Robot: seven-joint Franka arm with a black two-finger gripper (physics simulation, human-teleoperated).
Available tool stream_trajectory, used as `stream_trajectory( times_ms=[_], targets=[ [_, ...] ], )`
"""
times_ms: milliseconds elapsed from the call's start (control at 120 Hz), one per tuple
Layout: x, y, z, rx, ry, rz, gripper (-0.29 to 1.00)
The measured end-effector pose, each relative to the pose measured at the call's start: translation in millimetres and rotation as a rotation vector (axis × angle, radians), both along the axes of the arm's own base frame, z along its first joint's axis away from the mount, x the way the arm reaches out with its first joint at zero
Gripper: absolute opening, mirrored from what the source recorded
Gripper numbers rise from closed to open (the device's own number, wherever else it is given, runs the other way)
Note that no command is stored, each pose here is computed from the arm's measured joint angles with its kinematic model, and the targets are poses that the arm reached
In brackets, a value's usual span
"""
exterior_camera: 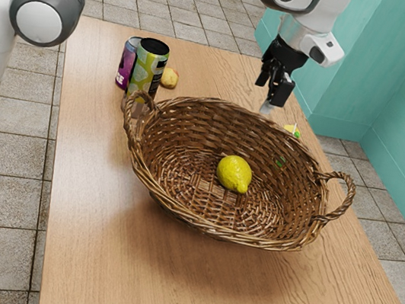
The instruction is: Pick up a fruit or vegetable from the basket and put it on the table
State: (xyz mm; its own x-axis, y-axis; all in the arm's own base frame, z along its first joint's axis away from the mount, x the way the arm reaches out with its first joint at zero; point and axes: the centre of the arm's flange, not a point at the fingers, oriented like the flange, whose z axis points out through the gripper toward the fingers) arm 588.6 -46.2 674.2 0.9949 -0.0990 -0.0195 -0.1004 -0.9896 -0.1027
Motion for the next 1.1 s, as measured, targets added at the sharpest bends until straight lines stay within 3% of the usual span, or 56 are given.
stream_trajectory(
  times_ms=[1100],
  targets=[
    [0.3,-1.4,-0.5,-0.009,-0.001,0.0,0.7]
  ],
)
